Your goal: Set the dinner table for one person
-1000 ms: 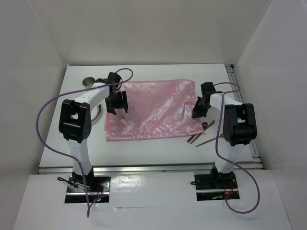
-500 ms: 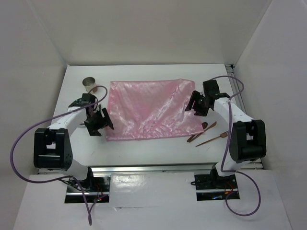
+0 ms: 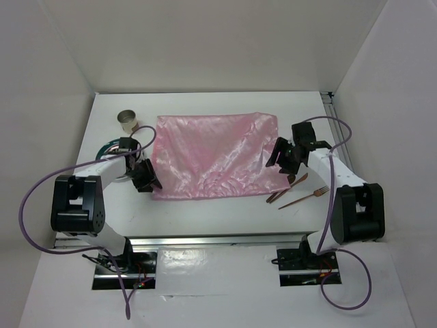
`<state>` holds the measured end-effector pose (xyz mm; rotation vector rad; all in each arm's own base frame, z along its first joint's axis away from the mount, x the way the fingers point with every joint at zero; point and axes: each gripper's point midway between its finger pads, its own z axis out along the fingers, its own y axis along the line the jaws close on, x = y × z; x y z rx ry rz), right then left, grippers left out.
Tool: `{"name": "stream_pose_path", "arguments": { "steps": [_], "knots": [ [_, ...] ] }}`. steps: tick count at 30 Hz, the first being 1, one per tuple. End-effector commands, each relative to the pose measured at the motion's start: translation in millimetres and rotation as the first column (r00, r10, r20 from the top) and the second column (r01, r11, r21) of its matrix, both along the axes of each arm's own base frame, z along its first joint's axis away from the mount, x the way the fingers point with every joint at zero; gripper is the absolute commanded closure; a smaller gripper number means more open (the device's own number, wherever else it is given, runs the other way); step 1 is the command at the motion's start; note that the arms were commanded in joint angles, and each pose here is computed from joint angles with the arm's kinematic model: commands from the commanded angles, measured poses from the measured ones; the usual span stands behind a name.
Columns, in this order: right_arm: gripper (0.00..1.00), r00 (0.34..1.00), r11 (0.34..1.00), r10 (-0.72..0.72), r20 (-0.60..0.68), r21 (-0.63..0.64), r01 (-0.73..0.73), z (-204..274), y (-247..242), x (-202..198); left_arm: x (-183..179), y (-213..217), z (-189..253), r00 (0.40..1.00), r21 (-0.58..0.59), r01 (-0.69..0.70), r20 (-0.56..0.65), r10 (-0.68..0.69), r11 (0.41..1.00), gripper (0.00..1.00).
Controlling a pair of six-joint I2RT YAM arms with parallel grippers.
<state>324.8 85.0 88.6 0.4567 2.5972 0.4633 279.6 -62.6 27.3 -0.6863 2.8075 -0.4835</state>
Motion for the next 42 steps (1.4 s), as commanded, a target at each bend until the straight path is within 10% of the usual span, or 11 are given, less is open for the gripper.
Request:
{"name": "stream_pose_path", "arguments": {
  "steps": [1, 6, 16, 34, 42],
  "knots": [
    [0.31, 0.999, 0.999, -0.033, 0.003, -0.004, 0.033, 7, -8, -8, 10, -5, 9, 0.999, -0.032, 0.01, 0.043, -0.009, 0.999, 0.52],
    [0.31, 0.996, 0.997, -0.074, -0.042, 0.034, 0.076, 6, -15, -14, 26, -4, 40, 0.996, -0.021, 0.028, 0.088, -0.026, 0.999, 1.0],
    [0.36, 0.958, 0.971, -0.233, -0.166, 0.014, 0.239, -33, -37, -44, 63, -11, 119, 0.967, -0.052, 0.063, 0.252, -0.048, 0.997, 1.0],
    [0.44, 0.95, 0.968, -0.249, -0.191, -0.02, 0.25, -59, -42, -55, 68, -15, 123, 0.965, -0.076, 0.078, 0.258, -0.056, 0.994, 1.0],
    [0.9, 0.957, 0.966, -0.257, -0.133, -0.039, 0.255, -53, -48, -41, 71, -15, 123, 0.964, -0.076, 0.078, 0.259, -0.056, 0.994, 1.0]
  ]
}}
